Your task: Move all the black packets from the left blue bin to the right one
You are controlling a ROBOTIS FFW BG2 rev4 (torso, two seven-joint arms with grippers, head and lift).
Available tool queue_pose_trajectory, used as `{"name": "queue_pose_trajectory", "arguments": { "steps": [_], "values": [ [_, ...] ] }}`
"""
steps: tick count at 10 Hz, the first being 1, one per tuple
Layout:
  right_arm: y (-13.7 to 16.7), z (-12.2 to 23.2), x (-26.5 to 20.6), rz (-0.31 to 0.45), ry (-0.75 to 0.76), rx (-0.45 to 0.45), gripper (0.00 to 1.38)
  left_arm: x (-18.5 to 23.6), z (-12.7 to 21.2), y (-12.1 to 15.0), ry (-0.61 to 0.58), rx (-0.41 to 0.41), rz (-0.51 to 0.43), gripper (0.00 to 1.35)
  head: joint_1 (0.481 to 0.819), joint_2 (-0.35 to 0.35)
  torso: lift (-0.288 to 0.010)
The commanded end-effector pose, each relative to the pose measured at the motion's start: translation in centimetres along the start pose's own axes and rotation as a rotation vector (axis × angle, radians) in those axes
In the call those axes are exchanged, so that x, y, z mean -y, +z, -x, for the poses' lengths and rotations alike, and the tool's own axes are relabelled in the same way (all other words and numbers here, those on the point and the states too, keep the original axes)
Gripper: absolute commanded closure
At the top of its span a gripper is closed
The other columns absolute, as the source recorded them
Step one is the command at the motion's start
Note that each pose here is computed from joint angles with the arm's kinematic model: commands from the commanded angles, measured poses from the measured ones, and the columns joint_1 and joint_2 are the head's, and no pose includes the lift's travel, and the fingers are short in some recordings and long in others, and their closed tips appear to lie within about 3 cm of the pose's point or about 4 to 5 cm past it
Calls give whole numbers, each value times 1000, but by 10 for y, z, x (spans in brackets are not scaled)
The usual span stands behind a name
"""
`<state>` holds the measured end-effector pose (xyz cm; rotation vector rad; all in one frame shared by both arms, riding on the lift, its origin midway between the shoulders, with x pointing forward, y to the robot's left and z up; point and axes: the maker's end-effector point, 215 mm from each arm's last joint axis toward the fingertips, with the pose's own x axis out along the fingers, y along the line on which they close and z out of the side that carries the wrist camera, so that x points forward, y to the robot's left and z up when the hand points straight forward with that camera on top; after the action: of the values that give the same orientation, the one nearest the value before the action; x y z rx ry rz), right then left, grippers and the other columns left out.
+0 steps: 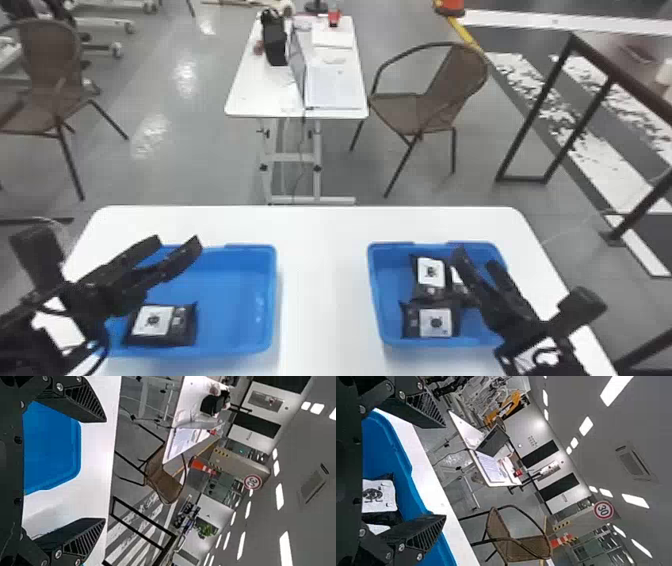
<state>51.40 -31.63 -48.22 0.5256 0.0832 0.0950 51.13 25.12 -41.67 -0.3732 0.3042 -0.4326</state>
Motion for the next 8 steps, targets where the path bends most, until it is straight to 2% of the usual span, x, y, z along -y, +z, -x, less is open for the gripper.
{"name": "queue_pose_trajectory", "arguments": {
  "steps": [1,2,3,4,6,7,8],
  "values": [
    [5,14,-11,-9,12,22,208,-5,14,20,41,-4,-25,154,695,-73,0],
    [7,20,-18,-11,21,31,208,-14,21,34,92,-12,-97,154,695,-56,0],
    [10,24,-24,-11,29,41,205,-24,27,31,147,-56,-121,154,695,-45,0],
    [10,26,-30,-19,45,43,205,-35,33,16,186,-115,-126,154,695,-24,0],
    [4,23,-46,-32,80,33,205,-60,45,-30,271,-310,-137,156,695,13,0],
    [0,22,-51,-48,90,31,205,-72,50,-51,291,-418,-157,156,695,22,0],
    [-2,21,-56,-57,99,29,205,-79,48,-67,282,-477,-160,156,695,37,0]
  ]
}}
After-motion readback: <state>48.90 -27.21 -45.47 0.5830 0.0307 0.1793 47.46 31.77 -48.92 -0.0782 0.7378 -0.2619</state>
